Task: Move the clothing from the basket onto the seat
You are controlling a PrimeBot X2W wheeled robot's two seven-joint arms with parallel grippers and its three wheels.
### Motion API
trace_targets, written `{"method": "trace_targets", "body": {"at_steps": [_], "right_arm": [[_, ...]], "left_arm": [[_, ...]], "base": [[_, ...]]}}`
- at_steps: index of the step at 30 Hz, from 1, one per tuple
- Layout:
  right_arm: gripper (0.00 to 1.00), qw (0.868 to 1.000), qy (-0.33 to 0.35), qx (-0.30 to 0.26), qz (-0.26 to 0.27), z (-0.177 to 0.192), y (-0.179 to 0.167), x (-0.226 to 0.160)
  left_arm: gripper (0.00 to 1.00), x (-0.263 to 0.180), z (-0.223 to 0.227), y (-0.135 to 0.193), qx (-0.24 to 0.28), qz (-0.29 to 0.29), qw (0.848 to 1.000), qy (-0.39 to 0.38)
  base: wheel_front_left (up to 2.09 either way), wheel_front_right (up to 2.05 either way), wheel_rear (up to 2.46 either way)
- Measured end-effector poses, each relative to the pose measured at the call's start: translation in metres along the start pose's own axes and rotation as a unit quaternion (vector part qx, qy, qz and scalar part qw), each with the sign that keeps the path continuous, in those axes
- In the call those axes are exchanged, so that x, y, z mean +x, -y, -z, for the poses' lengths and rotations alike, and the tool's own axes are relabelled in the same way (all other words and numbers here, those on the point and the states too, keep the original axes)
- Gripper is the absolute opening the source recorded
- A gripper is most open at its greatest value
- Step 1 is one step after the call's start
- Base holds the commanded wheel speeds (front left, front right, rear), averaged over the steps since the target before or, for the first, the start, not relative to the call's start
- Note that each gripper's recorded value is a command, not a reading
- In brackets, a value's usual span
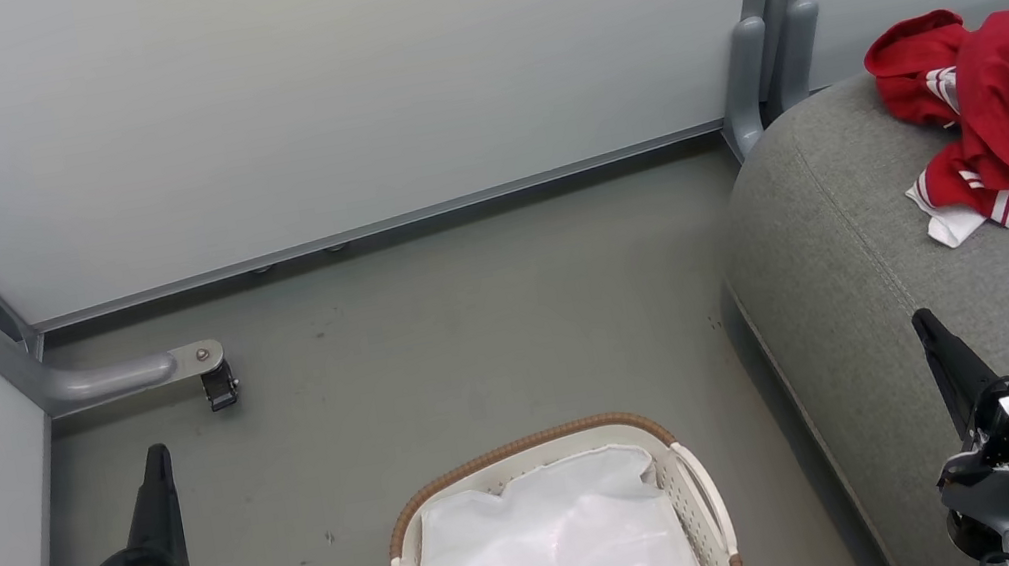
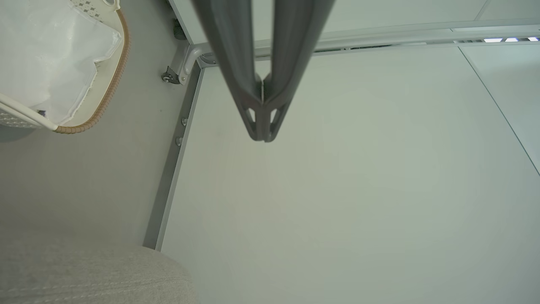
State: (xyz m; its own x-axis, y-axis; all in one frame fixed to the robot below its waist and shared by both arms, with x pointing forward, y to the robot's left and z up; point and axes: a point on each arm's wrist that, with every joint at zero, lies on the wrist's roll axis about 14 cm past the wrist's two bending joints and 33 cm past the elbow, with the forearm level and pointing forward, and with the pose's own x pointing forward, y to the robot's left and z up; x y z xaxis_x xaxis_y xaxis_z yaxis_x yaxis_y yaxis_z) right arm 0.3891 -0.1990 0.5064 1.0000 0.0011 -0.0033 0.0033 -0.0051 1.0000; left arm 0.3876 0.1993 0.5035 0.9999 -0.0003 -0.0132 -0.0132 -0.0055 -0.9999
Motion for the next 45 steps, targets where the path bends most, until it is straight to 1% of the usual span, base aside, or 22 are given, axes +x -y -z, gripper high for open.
{"method": "trace_targets", "body": {"at_steps": [45], "right_arm": [[0.0,1.0,0.0,0.0,0.0,0.0,0.0,0.0]], "left_arm": [[0.0,0.0,0.0,0.0,0.0,0.0,1.0,0.0]], "base": [[0.0,0.0,0.0]]}}
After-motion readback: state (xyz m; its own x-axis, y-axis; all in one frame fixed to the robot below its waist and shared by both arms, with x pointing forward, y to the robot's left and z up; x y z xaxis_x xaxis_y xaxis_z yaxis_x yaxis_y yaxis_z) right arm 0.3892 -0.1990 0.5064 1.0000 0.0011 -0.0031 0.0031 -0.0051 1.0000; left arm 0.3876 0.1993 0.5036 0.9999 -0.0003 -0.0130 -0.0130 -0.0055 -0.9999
